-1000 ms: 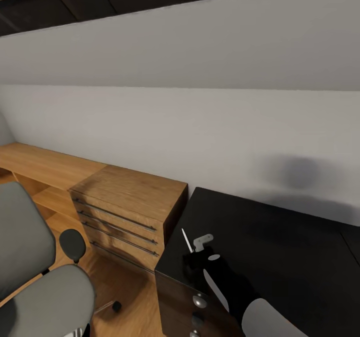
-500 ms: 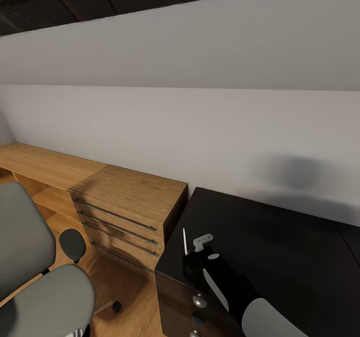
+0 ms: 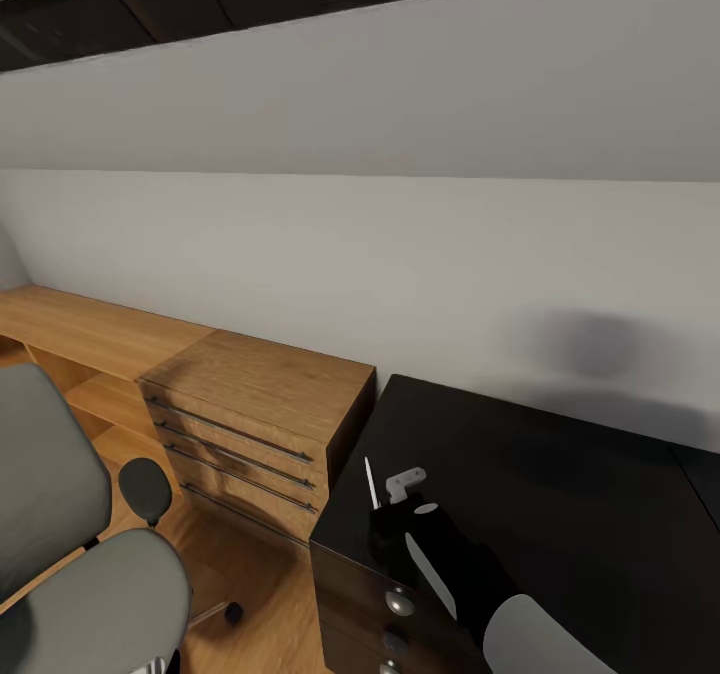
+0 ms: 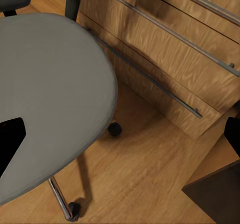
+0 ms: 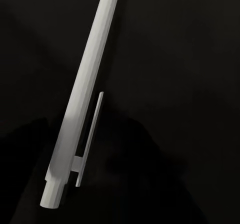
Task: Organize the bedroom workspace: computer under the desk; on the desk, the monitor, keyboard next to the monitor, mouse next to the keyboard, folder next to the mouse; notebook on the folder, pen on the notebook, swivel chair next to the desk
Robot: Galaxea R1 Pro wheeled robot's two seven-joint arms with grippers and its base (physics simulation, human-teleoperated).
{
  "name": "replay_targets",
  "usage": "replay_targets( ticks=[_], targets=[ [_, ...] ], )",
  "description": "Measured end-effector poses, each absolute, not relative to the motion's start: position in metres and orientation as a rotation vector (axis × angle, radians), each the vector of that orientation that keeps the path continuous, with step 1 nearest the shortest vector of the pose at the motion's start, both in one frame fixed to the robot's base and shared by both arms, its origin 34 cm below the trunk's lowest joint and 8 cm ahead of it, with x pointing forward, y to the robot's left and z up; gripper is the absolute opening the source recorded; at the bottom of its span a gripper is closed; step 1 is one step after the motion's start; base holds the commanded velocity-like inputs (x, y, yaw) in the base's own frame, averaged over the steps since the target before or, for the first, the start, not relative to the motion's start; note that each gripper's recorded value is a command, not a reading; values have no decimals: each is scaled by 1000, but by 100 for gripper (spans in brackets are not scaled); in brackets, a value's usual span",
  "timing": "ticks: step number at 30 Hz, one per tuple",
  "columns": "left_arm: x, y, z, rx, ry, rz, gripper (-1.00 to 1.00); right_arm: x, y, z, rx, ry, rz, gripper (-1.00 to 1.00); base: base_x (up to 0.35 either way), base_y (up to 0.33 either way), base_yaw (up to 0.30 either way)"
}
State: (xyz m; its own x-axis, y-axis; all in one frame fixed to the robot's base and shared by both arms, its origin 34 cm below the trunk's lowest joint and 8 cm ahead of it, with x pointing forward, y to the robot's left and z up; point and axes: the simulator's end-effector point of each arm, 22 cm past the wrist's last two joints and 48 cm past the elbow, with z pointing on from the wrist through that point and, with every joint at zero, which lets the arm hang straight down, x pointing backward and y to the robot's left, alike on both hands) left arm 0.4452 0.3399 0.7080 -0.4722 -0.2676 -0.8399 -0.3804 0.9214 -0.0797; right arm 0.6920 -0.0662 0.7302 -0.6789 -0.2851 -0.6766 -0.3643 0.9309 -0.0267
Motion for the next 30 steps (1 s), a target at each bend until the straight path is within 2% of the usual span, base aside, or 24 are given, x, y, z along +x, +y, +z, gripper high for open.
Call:
replay_targets(
  ticks=[30],
  targets=[
    [441, 338, 701, -463, 2105, 141, 100, 691, -66, 730, -451, 2364, 150, -100, 10, 0, 0]
  ],
)
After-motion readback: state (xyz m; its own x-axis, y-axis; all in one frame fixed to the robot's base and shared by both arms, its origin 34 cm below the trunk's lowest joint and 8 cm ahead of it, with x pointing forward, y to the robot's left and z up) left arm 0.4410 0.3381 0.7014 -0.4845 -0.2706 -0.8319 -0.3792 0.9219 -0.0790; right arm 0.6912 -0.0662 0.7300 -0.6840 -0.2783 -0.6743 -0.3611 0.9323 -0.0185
